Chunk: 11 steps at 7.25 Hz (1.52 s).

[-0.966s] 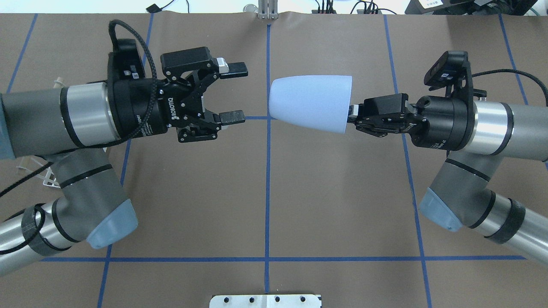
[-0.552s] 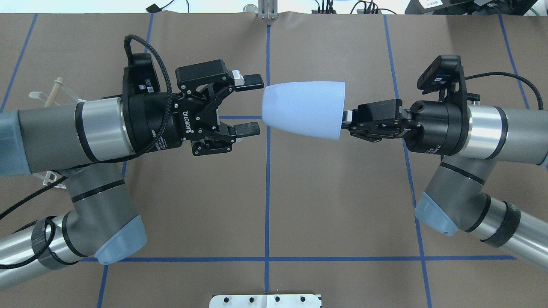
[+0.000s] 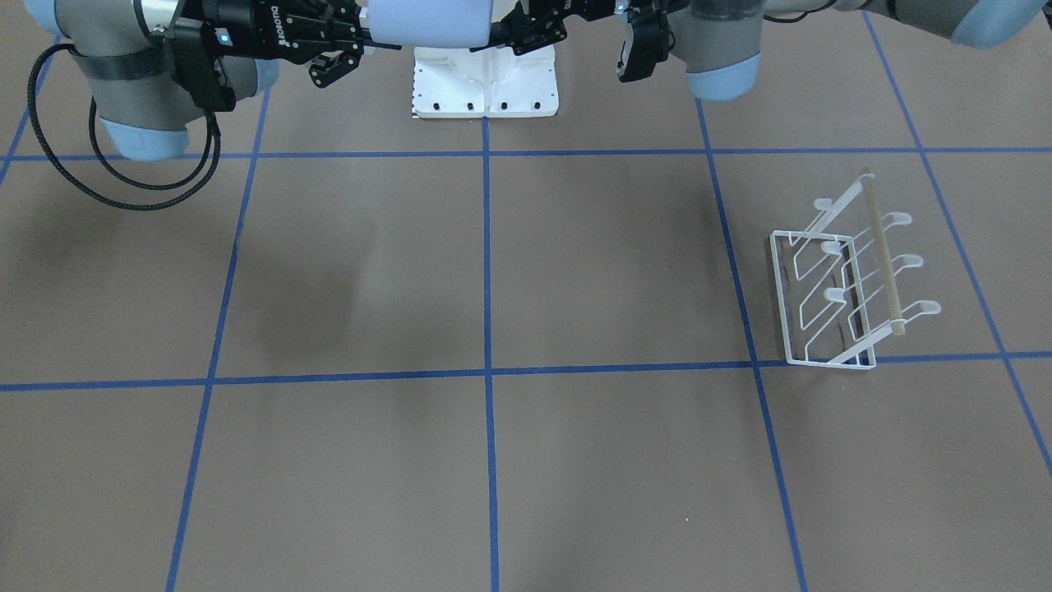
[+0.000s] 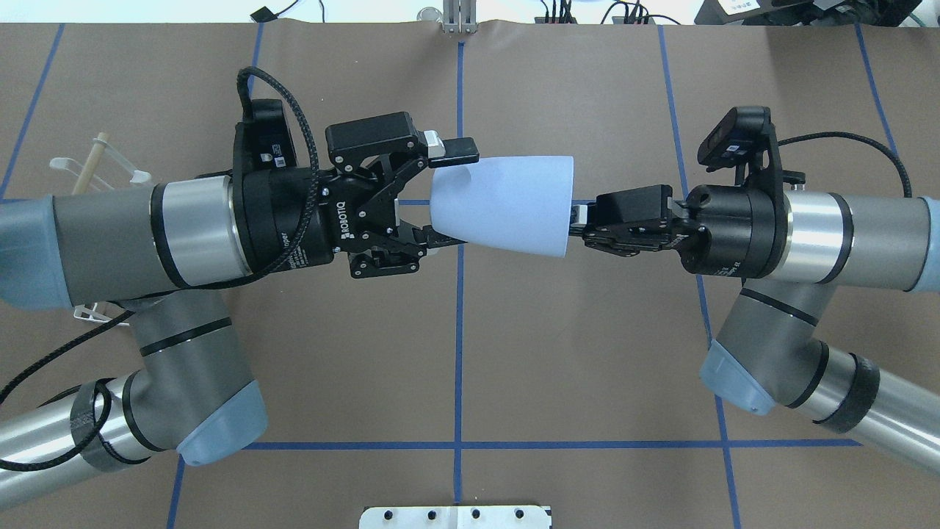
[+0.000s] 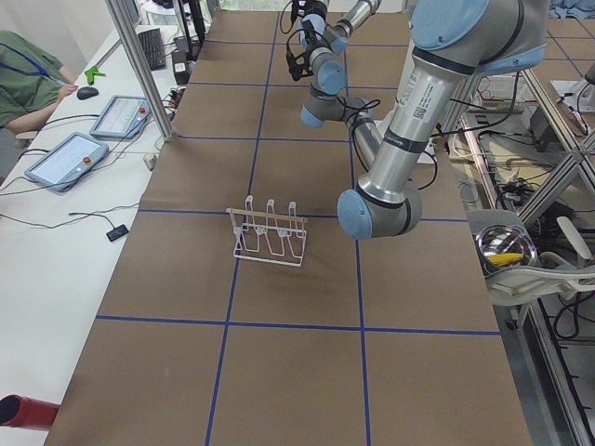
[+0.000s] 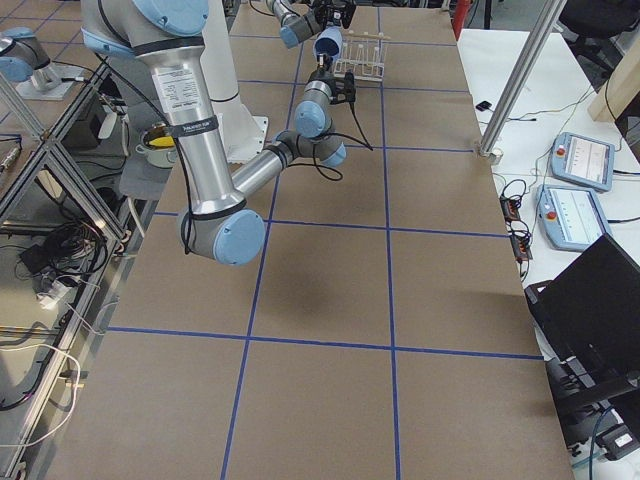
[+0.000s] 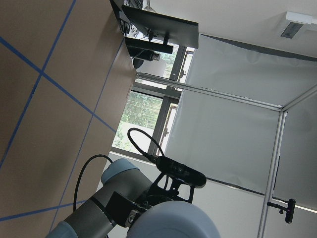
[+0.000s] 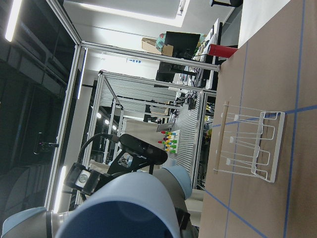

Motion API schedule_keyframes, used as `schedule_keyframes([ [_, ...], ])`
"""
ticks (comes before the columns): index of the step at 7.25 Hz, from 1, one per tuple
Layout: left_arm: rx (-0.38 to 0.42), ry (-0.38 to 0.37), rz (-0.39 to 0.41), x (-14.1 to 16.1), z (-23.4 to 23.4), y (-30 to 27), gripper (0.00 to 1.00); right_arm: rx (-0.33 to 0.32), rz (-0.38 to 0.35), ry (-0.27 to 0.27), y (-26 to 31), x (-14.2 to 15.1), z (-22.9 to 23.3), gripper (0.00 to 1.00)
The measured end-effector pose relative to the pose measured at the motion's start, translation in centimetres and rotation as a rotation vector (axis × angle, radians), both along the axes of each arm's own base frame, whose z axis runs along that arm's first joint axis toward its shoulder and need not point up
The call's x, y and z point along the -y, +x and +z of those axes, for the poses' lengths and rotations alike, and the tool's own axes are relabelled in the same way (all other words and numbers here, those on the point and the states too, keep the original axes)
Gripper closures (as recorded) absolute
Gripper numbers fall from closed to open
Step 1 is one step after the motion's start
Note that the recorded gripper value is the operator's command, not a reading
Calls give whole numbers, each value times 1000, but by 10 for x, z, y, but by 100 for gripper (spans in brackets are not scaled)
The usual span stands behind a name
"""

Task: Hang cup on cup holder
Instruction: 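Close the left gripper on the cup's open end while the right gripper holds it, then carry the cup away with the left gripper while the right gripper releases and withdraws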

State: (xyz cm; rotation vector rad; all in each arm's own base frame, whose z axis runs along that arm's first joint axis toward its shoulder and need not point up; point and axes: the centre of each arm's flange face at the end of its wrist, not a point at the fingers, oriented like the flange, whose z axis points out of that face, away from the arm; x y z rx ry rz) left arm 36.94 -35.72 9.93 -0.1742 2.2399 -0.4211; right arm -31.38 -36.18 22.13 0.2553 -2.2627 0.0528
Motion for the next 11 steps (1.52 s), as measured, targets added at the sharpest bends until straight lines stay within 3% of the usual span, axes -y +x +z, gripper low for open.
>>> schedule_keyframes([
  [1,3,-1,1,0,1,2,56,1,-2,1,-1,-1,0,100],
  [2,0,0,3,-1,1,1,100,1,-2,1,-1,-1,0,1],
  [6,-32,-42,56,-10,-3,-13,100,11,21,-25,3,2,5,0],
  [8,-6,-54,35,2,3,-21,100,-20,41,-42,10,5,23,0],
  [10,121,-80,-17,42,9,-46,100,-129,151,-27,37,25,60,0],
  [11,197,-74,-45,62,12,-63,100,-229,237,-7,56,46,75,0],
])
